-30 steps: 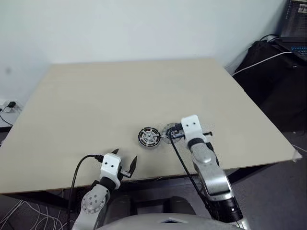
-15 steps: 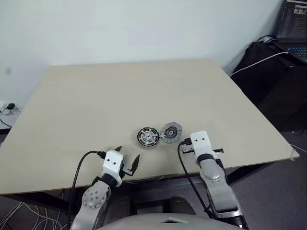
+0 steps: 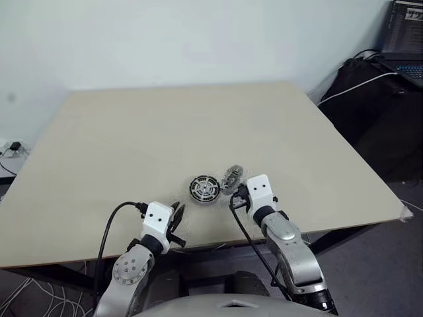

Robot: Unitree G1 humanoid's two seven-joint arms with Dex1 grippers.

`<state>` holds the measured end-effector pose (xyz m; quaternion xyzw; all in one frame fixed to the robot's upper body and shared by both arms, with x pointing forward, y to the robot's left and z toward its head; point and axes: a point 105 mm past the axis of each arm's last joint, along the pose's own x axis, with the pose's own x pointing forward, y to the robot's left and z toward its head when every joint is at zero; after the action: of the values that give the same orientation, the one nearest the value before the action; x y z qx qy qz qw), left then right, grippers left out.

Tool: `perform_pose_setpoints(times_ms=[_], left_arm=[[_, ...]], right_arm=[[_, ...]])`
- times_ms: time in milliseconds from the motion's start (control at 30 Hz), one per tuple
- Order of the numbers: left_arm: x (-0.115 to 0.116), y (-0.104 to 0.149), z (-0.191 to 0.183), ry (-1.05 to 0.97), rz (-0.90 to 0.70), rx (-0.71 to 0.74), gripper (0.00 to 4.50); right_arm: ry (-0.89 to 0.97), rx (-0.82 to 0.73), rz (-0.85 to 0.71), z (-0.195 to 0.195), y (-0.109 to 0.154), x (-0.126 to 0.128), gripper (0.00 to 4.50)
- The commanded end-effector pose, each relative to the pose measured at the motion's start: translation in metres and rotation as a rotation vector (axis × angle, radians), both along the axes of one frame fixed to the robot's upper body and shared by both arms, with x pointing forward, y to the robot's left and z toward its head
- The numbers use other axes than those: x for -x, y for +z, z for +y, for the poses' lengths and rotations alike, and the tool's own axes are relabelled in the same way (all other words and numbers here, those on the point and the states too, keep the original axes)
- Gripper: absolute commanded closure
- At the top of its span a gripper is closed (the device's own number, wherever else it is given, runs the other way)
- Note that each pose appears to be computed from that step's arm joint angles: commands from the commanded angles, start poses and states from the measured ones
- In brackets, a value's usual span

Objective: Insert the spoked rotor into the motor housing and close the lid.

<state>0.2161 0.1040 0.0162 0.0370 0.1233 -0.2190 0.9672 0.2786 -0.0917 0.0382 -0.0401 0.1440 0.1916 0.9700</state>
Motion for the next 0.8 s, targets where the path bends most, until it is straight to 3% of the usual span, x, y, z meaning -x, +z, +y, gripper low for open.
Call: perform_pose_setpoints(times_ms=[33,167,333,800], left_arm=[[-0.004,0.016,-0.002,-0.004,-0.058,0.003,4.48],[-0.004,0.015,-0.003,-0.003,-0.059,0.001,4.48],[-0.006,0.015,-0.003,-0.003,-0.066,-0.010,4.48],[-0.007,0.002,0.009,0.012,-0.066,-0.026,4.48]], right_arm=[[0.069,-0.059,-0.079,0.016,0.028,-0.006,4.50],[0.120,-0.070,-0.070,0.031,0.026,-0.011,4.50],[0.183,-0.054,0.010,0.048,0.003,-0.016,4.50],[0.211,-0.012,0.095,0.061,-0.031,-0.029,4.50]])
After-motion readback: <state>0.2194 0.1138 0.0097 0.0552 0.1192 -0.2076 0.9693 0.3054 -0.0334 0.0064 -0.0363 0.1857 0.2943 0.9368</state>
